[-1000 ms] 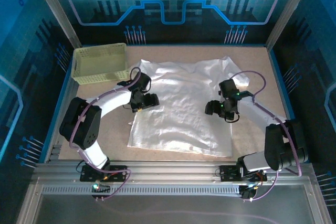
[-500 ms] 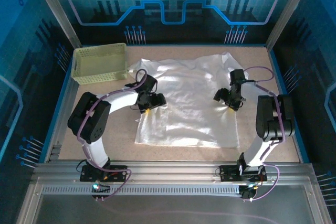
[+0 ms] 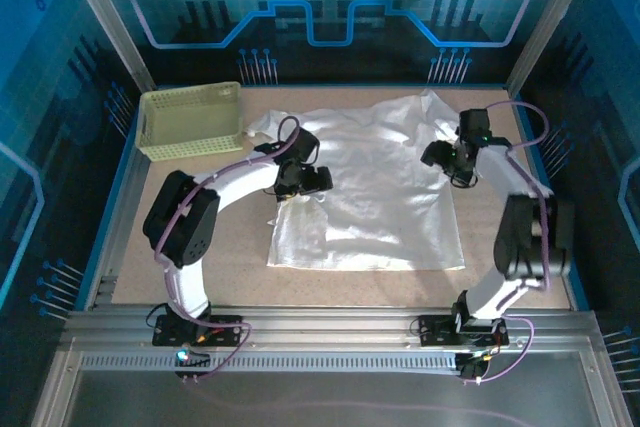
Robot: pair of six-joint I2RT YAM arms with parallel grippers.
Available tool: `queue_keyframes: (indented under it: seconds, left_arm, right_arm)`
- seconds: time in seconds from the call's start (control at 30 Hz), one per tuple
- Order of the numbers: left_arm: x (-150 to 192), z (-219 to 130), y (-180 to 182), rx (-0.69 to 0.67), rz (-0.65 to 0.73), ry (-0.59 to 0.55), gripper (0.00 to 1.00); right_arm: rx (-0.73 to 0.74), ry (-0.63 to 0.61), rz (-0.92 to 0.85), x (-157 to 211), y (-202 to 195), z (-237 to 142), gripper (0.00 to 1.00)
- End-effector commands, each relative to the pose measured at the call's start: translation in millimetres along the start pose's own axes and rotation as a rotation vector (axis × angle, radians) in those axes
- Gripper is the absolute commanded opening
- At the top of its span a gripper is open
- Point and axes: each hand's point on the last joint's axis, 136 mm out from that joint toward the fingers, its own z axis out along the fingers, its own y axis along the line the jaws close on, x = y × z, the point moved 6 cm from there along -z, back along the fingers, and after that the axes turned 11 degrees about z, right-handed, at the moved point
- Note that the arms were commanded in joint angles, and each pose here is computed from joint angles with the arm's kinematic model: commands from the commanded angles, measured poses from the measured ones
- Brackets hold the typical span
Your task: Fold the inside-out t-shirt
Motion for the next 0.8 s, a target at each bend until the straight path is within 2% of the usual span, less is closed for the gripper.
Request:
queue_keyframes:
  seconds: [0.0, 0.17, 0.3, 0.37, 0.47, 0.77]
  left_arm:
    - [28.6, -42.9, -11.4, -0.131, 0.241, -0.009, 0.97]
    - [84.7, -52.3, -56.1, -0.113, 0.576, -0.025, 0.97]
    - [126.6, -50.8, -103.7, -0.052, 0.856, -0.043, 0.97]
    - [143.4, -44.2, -120.1, -0.033, 0.951, -0.02, 0.98]
    - [156.1, -28.0, -132.0, -0.04, 1.027, 0.021, 0.97]
    - [155.9, 9.6, -147.8, -0.082, 1.102, 0.058, 0.96]
  right_arm:
    - [-0.036, 0.033, -0.092, 43.1, -3.0, -36.0, 0.8]
    - [-0.009, 0.085, -0.146, 101.6, -26.9, -55.2, 0.8]
    - [-0.001, 0.08, -0.109, 129.4, -49.5, -66.1, 0.81]
    - [0.002, 0.07, -0.09, 139.4, -59.8, -69.4, 0.81]
    - [-0.005, 0.054, -0.055, 151.0, -72.4, -72.2, 0.81]
    - [-0.037, 0.013, 0.02, 167.3, -89.9, -74.2, 0.82]
